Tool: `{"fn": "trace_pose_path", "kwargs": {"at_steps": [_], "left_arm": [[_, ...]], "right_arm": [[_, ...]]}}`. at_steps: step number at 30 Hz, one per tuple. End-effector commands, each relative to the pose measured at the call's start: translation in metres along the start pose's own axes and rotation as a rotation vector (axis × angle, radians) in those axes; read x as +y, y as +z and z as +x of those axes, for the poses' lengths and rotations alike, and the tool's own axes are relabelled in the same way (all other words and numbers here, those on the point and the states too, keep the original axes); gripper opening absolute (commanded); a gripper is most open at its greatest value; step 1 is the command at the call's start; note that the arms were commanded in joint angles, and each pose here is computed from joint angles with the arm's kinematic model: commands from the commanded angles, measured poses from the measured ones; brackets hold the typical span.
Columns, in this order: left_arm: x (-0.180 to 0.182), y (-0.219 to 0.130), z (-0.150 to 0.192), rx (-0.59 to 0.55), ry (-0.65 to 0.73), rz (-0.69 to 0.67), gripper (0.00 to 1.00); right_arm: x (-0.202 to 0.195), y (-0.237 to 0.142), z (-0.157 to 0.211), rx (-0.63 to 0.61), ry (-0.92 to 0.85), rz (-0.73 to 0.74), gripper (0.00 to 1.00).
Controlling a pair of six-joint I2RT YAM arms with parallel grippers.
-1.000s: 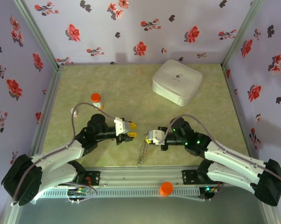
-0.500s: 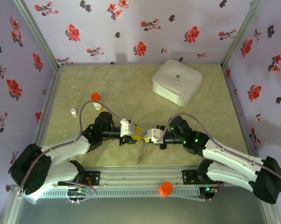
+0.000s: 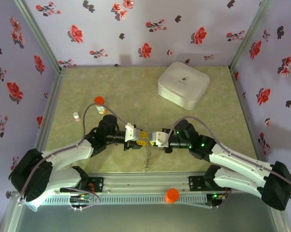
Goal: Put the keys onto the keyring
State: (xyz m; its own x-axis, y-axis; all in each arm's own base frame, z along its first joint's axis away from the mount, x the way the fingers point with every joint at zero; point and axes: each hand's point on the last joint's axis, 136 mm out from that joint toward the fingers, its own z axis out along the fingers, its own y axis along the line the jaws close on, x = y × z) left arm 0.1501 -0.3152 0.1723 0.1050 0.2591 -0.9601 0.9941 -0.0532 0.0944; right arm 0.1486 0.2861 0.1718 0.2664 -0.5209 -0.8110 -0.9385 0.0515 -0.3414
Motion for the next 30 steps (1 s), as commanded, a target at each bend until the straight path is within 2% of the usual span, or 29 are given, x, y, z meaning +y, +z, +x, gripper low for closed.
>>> {"fn": "trace_pose_path", "kwargs": {"at_steps": [1,6,15,25,30], "left_arm": [[-0.003,0.0,-0.018,-0.038,0.057,0.026,0.29],[-0.005,0.003,-0.017,-0.029,0.055,0.042,0.27],[-0.004,0.004,-0.019,-0.027,0.073,0.043,0.16],[-0.004,0.006,-0.018,-0.022,0.071,0.038,0.15],[-0.004,0.005,-0.019,-0.024,0.079,0.029,0.01]], "right_arm": [[-0.012,-0.004,-0.017,-0.031,-0.034,0.043,0.0],[-0.012,-0.002,-0.023,-0.062,-0.027,0.035,0.0],[-0.008,-0.002,-0.024,-0.074,-0.011,0.015,0.0],[-0.009,-0.001,-0.027,-0.108,0.012,0.024,0.0],[-0.007,-0.002,-0.026,-0.107,0.02,0.022,0.0]]}}
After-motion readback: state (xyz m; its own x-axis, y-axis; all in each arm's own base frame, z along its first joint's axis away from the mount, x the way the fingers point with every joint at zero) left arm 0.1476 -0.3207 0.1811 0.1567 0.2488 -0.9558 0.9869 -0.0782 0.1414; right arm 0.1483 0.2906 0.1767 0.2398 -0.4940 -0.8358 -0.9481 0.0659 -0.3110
